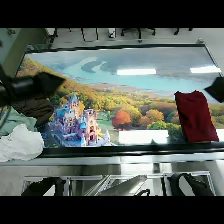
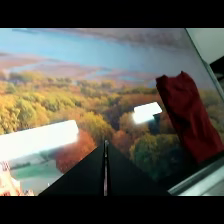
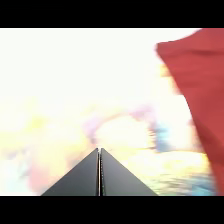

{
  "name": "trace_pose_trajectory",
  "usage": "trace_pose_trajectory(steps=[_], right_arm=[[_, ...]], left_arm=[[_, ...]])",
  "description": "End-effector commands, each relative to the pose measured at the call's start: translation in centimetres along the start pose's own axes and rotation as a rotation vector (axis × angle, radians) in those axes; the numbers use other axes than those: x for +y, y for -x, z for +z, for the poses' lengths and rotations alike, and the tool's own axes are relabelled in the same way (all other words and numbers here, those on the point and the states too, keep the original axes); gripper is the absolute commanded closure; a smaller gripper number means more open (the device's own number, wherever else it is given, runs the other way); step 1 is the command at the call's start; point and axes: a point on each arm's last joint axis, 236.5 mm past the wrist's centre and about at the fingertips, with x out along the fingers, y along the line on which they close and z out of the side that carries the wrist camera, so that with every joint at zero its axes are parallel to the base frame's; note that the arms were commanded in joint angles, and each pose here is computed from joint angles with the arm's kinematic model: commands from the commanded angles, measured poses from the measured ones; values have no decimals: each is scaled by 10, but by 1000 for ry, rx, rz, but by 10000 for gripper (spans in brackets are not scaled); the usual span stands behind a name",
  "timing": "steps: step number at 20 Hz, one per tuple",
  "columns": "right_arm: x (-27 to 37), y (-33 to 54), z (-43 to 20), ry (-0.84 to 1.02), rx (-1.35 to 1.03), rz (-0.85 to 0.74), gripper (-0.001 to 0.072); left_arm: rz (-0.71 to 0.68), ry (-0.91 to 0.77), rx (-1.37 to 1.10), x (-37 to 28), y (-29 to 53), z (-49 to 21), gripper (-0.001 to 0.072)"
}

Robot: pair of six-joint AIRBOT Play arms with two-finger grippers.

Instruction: Fold the shirts.

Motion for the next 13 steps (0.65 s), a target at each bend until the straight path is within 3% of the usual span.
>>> trace_pose_trajectory(steps=[1,7,13], right_arm=[[83,-23,-66,186,87,197,687],[113,-52,-130,250,232,278,687],[110,-57,-133,246,254,269,687]], left_arm=[[20,2,102,-8,-21,-76,694],[19,31,147,-12,-21,-126,693],[35,46,116,-3,-9,-131,693]])
